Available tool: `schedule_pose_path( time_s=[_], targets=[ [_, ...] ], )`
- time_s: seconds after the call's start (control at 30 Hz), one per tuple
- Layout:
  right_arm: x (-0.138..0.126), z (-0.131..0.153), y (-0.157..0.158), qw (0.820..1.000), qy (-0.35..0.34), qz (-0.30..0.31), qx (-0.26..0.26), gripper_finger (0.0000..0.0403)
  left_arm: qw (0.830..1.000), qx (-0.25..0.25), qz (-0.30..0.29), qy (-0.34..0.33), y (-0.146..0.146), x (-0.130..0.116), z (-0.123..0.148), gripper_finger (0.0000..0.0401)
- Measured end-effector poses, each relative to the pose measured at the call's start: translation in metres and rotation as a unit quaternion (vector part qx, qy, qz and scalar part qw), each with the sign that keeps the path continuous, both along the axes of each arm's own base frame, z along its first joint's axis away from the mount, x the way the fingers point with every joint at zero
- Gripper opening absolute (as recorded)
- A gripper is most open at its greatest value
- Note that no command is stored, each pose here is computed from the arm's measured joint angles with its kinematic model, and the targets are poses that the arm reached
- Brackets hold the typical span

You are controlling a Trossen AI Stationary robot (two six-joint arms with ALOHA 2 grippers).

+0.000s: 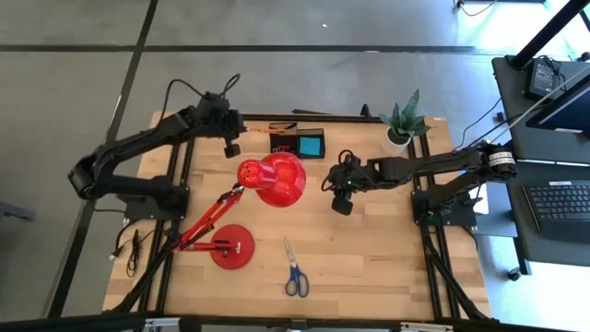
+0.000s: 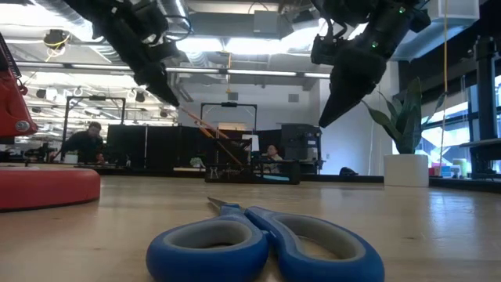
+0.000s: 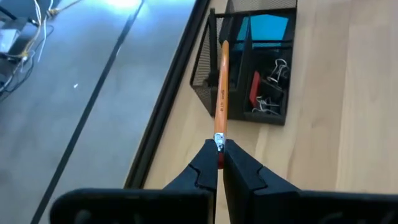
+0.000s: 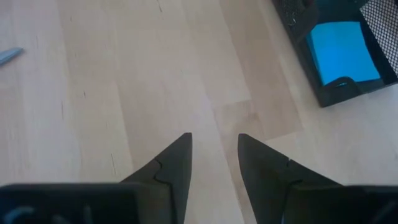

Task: Pick and place office supplies into organizer
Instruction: Put the pencil into the desk organizer

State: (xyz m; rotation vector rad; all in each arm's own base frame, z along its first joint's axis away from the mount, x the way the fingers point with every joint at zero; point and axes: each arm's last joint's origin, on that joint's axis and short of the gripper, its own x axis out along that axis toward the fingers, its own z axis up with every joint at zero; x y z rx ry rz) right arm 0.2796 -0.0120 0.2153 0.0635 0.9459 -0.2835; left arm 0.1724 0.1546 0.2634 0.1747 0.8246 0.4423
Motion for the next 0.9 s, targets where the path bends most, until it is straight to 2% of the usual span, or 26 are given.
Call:
schedule_pose_path(
  time_s=[0.2,0.3,0.43,0.9],
  targets=[
    [0.0,0.0,0.0,1.0,0.0,0.0,0.0,0.0132,1.0,-0.007,0.0,0.007,0.012,0.01,0.015,0.0003],
    [0.0,0.0,0.0,1.0,0.001,0.003,-0.002,0.0132,0.999,-0.027,-0.001,0.034,0.017,0.016,0.02,0.0003],
    [0.0,0.0,0.0,1.0,0.002,0.004,-0.003,0.0132,0.996,-0.057,0.002,0.073,0.026,0.025,0.019,0.0003],
    [0.0,0.0,0.0,1.0,0.003,0.005,-0.003,0.0132,0.992,-0.075,-0.016,0.103,0.047,0.054,0.003,0.0004]
  ],
)
